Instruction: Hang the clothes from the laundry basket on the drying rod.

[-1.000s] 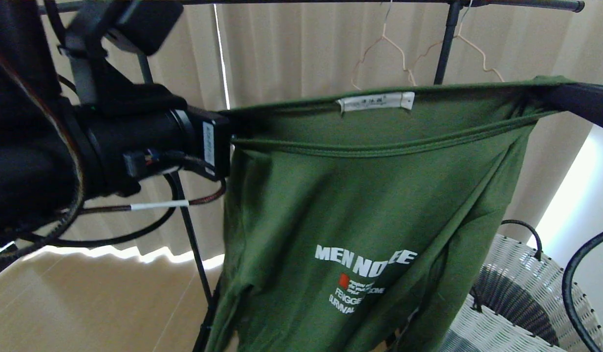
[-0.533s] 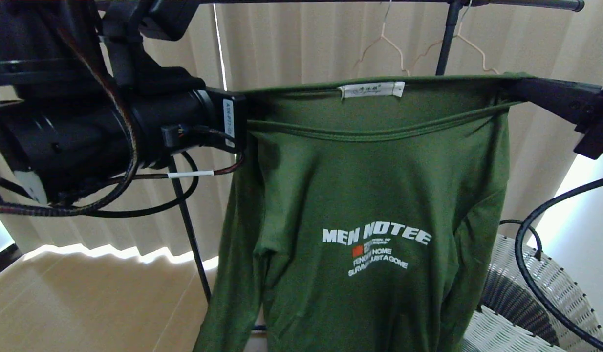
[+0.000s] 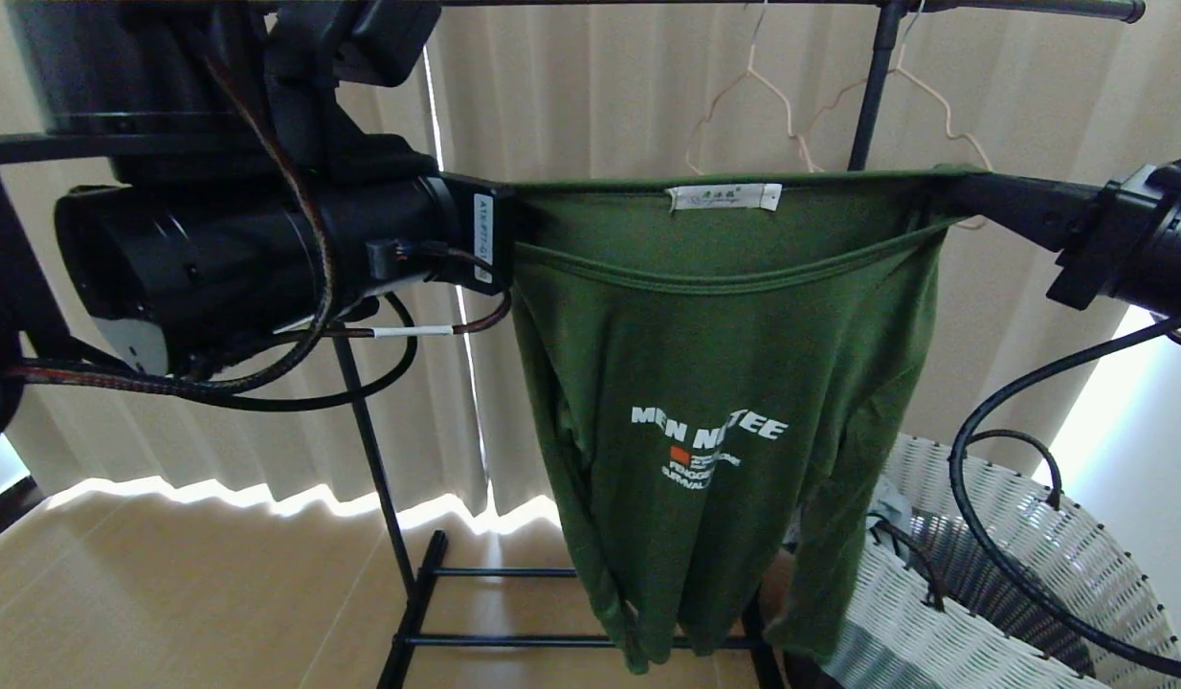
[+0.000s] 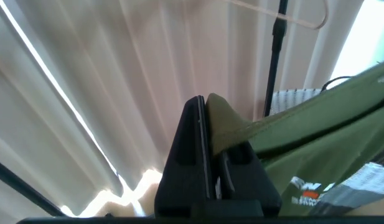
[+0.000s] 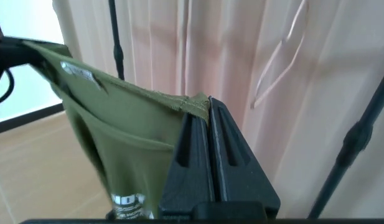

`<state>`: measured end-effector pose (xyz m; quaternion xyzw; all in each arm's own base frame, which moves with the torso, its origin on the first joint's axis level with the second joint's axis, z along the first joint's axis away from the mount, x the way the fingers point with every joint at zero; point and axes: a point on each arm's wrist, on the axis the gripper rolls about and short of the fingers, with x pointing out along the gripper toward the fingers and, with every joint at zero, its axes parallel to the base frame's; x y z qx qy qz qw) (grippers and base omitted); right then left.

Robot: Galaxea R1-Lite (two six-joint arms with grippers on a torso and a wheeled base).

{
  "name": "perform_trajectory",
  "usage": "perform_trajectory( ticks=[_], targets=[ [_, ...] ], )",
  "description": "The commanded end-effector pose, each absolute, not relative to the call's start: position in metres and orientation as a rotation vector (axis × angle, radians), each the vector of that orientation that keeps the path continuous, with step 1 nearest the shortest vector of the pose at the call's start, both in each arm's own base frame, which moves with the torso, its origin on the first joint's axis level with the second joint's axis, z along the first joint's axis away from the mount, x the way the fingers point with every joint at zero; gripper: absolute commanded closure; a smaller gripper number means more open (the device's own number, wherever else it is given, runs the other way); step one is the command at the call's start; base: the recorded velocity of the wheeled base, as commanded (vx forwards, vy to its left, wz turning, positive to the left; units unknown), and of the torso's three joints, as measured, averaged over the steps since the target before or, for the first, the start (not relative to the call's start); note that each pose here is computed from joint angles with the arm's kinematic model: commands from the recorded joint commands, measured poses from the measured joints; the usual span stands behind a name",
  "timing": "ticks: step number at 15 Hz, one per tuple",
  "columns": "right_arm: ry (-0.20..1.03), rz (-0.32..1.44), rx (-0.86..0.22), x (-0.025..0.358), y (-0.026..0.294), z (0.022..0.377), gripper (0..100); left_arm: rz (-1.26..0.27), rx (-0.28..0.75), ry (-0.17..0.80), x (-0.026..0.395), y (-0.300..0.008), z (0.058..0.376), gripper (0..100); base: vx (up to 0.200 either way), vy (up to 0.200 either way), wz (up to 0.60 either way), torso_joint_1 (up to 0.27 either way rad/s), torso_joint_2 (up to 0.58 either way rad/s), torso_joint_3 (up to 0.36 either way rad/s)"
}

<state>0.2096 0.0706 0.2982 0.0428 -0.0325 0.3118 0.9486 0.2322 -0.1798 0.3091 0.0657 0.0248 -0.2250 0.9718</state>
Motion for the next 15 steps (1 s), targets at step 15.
perform_trajectory(
  ticks=[15],
  targets=[
    [0.001,0.775,0.06,0.124,0.052,0.297,100,-0.41,0.1,0.092,0.288,-0.204,0.293,100,0.0,0.0,0.0,0.0,0.0,0.0]
  ],
)
